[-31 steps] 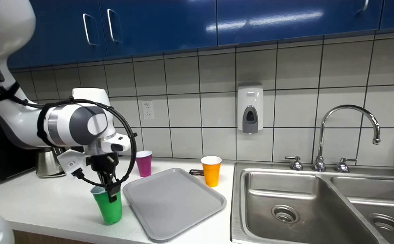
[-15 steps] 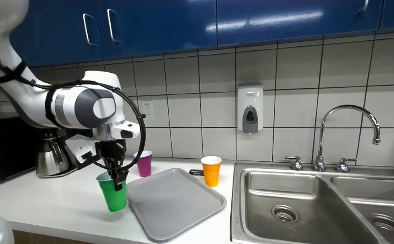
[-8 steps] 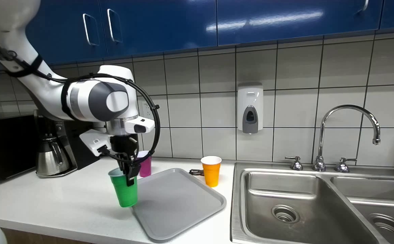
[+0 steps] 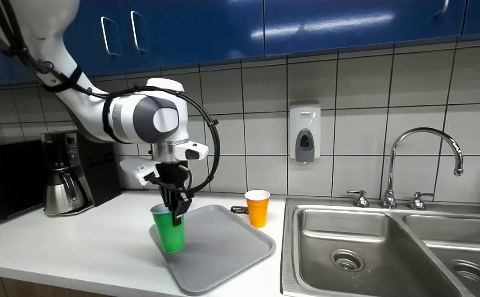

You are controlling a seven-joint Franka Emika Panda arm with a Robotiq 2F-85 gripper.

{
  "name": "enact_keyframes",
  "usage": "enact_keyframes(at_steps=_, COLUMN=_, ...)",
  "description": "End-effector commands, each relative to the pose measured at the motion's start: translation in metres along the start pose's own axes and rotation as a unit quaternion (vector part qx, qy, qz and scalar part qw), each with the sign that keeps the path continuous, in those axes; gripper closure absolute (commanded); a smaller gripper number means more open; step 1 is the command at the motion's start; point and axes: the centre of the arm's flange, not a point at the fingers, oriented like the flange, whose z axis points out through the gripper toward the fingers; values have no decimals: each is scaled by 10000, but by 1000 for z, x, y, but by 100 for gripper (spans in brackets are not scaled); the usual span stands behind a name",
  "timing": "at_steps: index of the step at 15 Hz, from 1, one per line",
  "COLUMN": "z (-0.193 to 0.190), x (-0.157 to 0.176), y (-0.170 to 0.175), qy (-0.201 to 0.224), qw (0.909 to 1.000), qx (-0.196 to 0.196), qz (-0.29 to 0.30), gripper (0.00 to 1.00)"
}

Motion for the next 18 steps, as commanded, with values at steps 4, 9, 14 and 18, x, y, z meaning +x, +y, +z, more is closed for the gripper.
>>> enact_keyframes(at_steps=4, z=10, x=34, y=12, qy=-162, qw=9991, qx=-130, qz=-375, gripper=99)
enact_keyframes(at_steps=9, z=20, x=49, y=18, qy=-185, qw=9976, qx=-197, qz=-636, gripper=99)
enact_keyframes(at_steps=14, z=29, x=60, y=22, qy=-271, qw=9936, qx=-186, qz=-1077, gripper=99)
enact_keyframes(at_steps=18, z=37, x=64, y=23, qy=-289, qw=9895, qx=-179, qz=-1404, gripper=99)
